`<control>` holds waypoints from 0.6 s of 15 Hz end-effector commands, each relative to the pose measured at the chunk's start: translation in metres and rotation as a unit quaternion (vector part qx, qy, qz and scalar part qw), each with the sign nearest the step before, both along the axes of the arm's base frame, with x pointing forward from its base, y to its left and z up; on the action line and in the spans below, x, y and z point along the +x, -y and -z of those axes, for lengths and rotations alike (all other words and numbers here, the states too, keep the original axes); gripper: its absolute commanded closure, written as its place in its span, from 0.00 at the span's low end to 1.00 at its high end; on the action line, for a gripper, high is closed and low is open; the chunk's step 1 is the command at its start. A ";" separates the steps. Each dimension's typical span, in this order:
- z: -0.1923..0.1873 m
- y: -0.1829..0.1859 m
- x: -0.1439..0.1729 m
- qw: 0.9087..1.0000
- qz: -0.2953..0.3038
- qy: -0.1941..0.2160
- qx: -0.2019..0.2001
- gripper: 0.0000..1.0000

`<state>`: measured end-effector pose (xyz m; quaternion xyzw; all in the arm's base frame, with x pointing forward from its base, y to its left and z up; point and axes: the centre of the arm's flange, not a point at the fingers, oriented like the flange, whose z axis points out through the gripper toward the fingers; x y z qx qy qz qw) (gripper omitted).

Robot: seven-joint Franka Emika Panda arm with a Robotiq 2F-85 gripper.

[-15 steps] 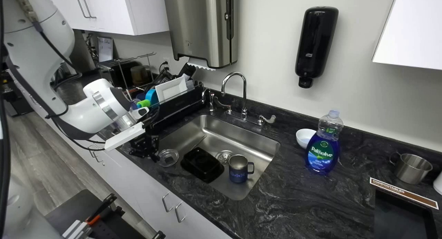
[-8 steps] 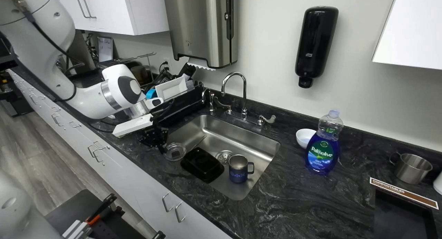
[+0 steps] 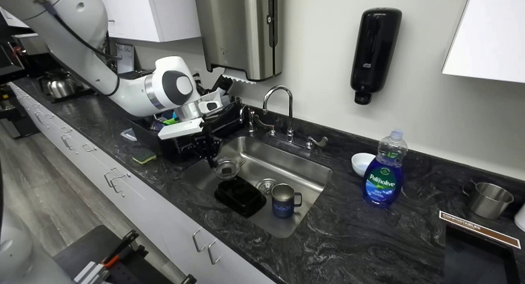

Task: Place the lid on the dark blue thermos

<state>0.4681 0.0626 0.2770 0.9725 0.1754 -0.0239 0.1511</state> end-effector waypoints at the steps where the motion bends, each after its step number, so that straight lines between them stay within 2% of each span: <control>1: 0.003 0.013 0.035 0.999 0.038 -0.010 0.005 0.98; 9: 0.038 0.041 0.081 0.996 0.083 -0.017 0.001 0.98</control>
